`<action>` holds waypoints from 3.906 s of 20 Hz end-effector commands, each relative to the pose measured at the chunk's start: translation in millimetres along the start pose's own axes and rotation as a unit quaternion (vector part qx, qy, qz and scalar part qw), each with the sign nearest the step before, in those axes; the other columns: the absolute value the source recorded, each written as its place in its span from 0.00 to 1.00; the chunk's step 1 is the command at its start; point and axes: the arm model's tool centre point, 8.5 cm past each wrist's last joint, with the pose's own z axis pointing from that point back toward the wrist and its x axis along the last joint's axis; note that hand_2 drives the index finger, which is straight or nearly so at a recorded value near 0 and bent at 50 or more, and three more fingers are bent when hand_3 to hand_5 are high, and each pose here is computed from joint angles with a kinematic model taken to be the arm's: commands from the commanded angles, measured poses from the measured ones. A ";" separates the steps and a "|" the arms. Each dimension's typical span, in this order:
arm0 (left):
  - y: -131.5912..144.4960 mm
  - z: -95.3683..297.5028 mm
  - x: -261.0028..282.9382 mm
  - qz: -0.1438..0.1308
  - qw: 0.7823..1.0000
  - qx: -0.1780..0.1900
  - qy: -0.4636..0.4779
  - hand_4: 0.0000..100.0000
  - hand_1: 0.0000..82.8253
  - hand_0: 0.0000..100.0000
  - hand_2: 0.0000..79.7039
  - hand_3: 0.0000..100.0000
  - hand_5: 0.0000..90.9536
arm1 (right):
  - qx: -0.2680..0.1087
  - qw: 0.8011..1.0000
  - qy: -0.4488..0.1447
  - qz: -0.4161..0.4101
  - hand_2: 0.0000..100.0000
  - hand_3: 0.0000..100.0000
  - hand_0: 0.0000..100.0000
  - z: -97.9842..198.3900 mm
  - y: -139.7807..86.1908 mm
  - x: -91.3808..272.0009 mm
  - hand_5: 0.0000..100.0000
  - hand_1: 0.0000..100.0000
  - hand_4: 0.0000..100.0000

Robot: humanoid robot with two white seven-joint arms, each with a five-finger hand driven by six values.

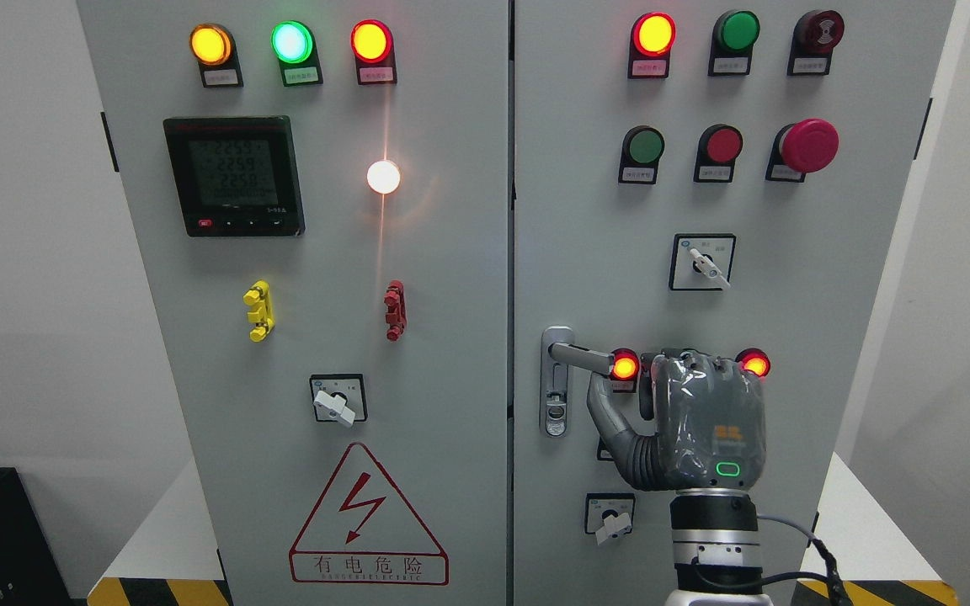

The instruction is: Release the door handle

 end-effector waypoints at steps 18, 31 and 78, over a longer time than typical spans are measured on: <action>-0.1 0.0 0.1 0.000 1.000 0.000 0.000 0.00 0.67 0.12 0.00 0.00 0.00 | -0.005 1.000 -0.002 0.002 0.99 1.00 0.51 5.4 1.5 -0.8 1.00 0.33 1.00; -0.1 0.0 0.1 0.000 1.000 0.000 0.000 0.00 0.67 0.12 0.00 0.00 0.00 | -0.008 1.000 -0.016 -0.002 0.96 1.00 0.52 18.5 2.8 -1.8 1.00 0.32 1.00; -0.1 0.0 0.1 0.000 1.000 0.000 0.000 0.00 0.67 0.12 0.00 0.00 0.00 | -0.027 0.979 -0.133 -0.152 0.07 0.11 0.47 90.2 -26.5 -65.8 0.01 0.17 0.09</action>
